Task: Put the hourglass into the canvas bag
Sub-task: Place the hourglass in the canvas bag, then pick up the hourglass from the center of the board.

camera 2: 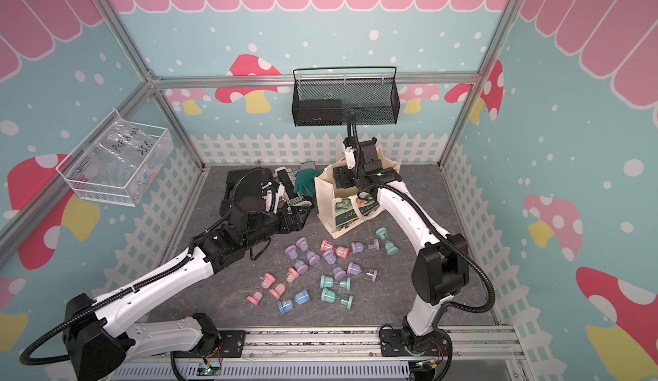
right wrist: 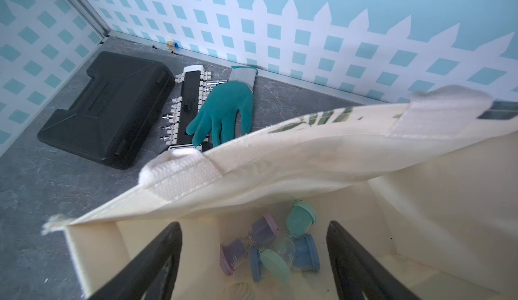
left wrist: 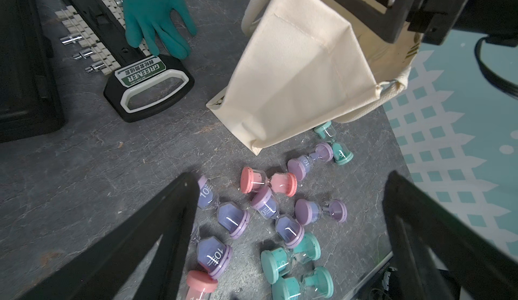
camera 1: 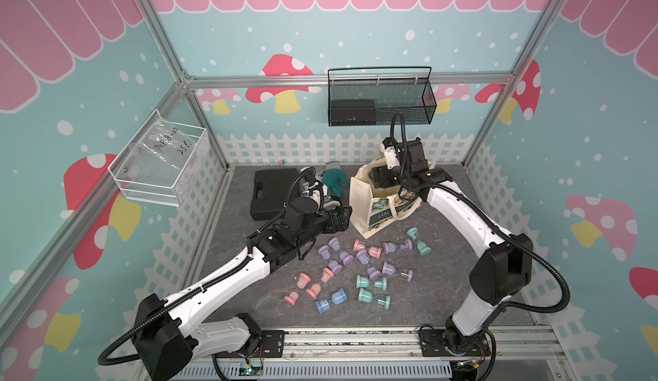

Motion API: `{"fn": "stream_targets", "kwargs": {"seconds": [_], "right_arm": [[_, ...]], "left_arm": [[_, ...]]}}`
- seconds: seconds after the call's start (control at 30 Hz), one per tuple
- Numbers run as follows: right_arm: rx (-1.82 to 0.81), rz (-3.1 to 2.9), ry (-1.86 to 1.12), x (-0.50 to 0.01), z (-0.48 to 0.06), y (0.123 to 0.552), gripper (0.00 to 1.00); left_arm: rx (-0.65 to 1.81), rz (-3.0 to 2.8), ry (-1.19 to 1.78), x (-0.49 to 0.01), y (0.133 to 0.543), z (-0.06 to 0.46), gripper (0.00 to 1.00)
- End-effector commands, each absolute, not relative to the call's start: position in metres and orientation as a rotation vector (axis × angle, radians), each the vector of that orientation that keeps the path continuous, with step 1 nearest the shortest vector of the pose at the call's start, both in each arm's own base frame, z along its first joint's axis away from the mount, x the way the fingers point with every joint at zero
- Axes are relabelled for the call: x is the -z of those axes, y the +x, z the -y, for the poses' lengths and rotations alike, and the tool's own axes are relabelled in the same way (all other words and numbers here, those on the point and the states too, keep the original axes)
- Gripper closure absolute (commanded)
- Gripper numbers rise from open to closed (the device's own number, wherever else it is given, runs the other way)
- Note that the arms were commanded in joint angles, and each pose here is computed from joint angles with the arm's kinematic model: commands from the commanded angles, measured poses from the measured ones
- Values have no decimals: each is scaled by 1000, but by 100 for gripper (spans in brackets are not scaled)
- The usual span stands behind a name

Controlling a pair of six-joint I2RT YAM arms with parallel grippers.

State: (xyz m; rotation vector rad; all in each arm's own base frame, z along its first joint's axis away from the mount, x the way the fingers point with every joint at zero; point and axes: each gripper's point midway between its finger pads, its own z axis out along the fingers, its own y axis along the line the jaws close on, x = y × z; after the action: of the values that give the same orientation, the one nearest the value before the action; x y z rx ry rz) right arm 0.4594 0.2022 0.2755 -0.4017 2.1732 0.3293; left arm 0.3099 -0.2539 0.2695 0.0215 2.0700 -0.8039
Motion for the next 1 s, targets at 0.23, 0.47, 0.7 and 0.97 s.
{"fn": "stream_targets", "kwargs": {"seconds": [0.23, 0.47, 0.7, 0.97], "right_arm": [[-419, -2033, -463, -343, -222, 414, 15], [-424, -2003, -581, -344, -267, 369, 15], [-417, -2062, -658, -311, -301, 339, 16], [-440, -2169, -760, -243, -337, 310, 18]], "left_arm": [[687, -2034, -37, -279, 298, 217, 0], [592, -2048, -100, -266, 287, 186, 1], [539, -2069, -171, -248, 273, 160, 1], [473, -2090, -249, -224, 262, 136, 1]]}}
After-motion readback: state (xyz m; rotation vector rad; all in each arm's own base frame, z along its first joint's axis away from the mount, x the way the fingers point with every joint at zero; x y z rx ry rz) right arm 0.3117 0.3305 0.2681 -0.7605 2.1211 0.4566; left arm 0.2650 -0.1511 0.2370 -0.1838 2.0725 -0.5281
